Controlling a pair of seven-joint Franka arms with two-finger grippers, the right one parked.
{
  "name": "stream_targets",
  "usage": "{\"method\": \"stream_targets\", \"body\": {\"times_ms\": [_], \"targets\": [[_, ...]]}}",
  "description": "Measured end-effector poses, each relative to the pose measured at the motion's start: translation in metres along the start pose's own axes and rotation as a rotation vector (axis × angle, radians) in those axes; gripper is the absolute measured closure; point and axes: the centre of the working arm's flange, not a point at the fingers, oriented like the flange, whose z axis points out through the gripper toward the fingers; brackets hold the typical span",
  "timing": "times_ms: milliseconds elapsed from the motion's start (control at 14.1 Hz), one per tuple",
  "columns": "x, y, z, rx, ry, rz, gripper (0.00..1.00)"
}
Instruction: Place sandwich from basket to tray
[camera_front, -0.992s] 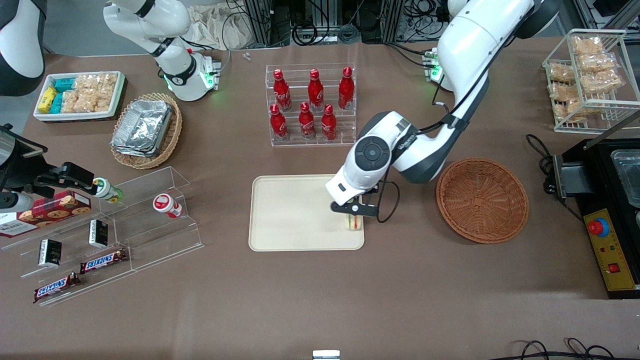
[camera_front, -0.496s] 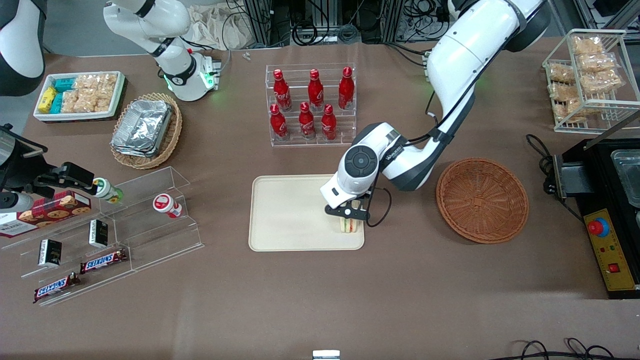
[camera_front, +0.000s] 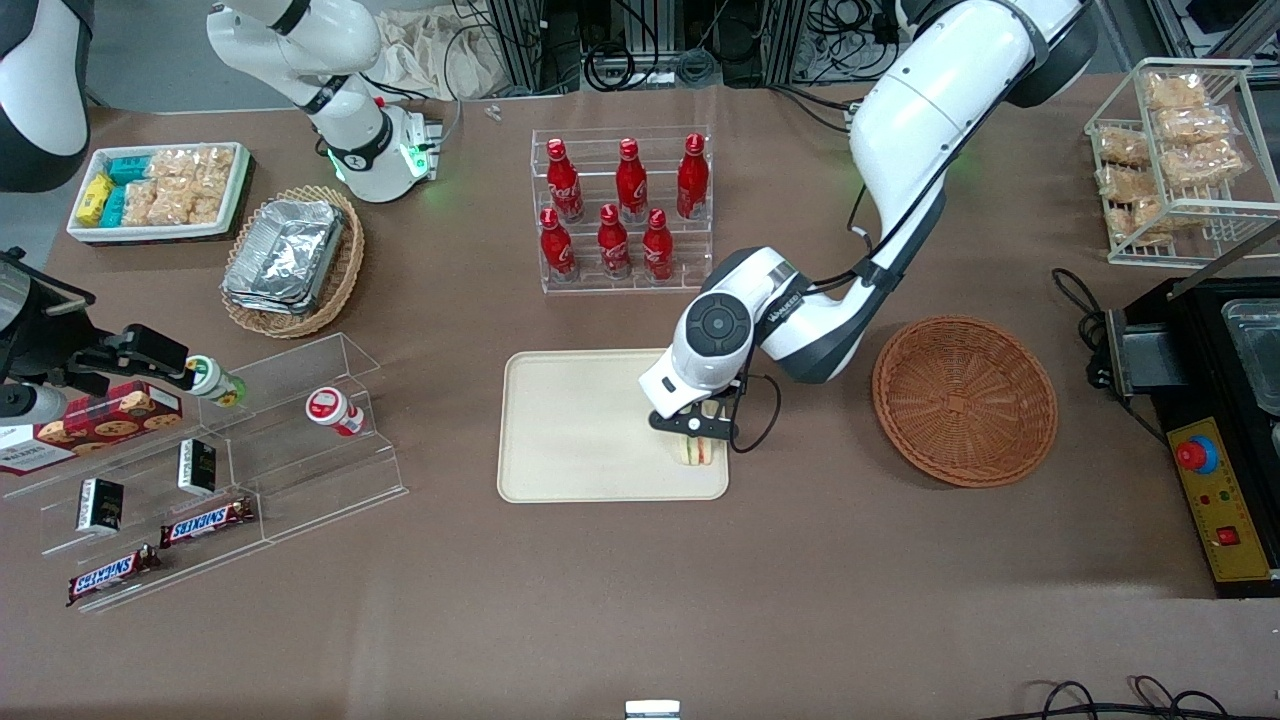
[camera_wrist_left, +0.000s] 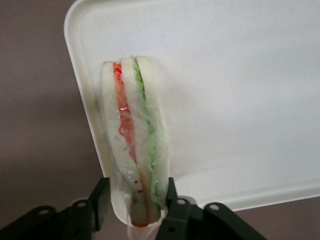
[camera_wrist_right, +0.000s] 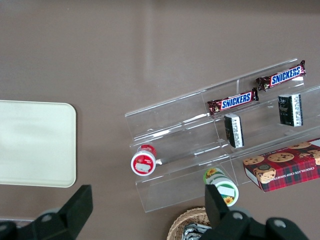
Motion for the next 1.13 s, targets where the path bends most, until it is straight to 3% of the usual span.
{"method": "stream_targets", "body": {"times_ms": [283,567,1134], "targets": [[0.007,-0.035,-0.073,0.07,-0.015,-0.082,0.02],[0.001,-0.104,-0.179,0.113,0.015,-0.159,0.0],[-0.026,-0.239,-0.267,0.153,-0.026,-0.133,0.0]]}}
